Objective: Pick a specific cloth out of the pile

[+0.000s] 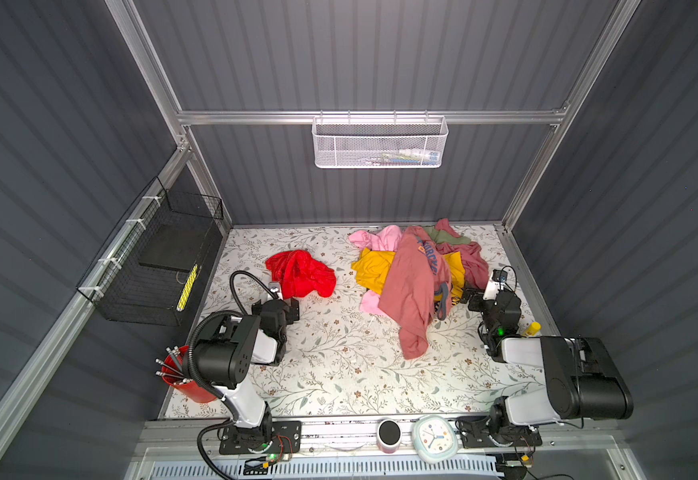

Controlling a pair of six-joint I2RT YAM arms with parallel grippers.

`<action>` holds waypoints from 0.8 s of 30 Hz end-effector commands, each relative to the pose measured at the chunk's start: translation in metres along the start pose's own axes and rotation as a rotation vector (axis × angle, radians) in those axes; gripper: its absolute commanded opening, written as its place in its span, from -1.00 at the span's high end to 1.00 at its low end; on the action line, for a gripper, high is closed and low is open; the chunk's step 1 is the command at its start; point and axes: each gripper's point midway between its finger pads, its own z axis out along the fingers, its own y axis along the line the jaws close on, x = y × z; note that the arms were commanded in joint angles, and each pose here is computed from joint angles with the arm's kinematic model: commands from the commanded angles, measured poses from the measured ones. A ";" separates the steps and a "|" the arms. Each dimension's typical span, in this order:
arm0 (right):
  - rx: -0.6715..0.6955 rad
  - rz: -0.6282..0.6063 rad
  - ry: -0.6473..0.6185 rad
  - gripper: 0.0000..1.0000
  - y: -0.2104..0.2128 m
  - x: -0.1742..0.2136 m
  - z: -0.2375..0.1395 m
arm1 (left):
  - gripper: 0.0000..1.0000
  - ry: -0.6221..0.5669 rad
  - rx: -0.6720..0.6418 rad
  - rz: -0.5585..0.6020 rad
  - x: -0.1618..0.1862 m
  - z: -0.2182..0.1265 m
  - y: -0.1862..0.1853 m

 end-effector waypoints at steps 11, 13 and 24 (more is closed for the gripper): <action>-0.003 0.012 -0.003 -0.98 -0.001 -0.002 0.001 | -1.00 -0.004 0.102 -0.045 -0.019 0.016 -0.004; -0.002 0.012 -0.004 -0.98 -0.001 -0.003 0.002 | -1.00 -0.002 0.103 -0.044 -0.018 0.016 -0.004; -0.001 0.011 -0.004 -0.98 -0.001 -0.002 0.001 | -1.00 -0.006 0.102 -0.045 -0.020 0.016 -0.004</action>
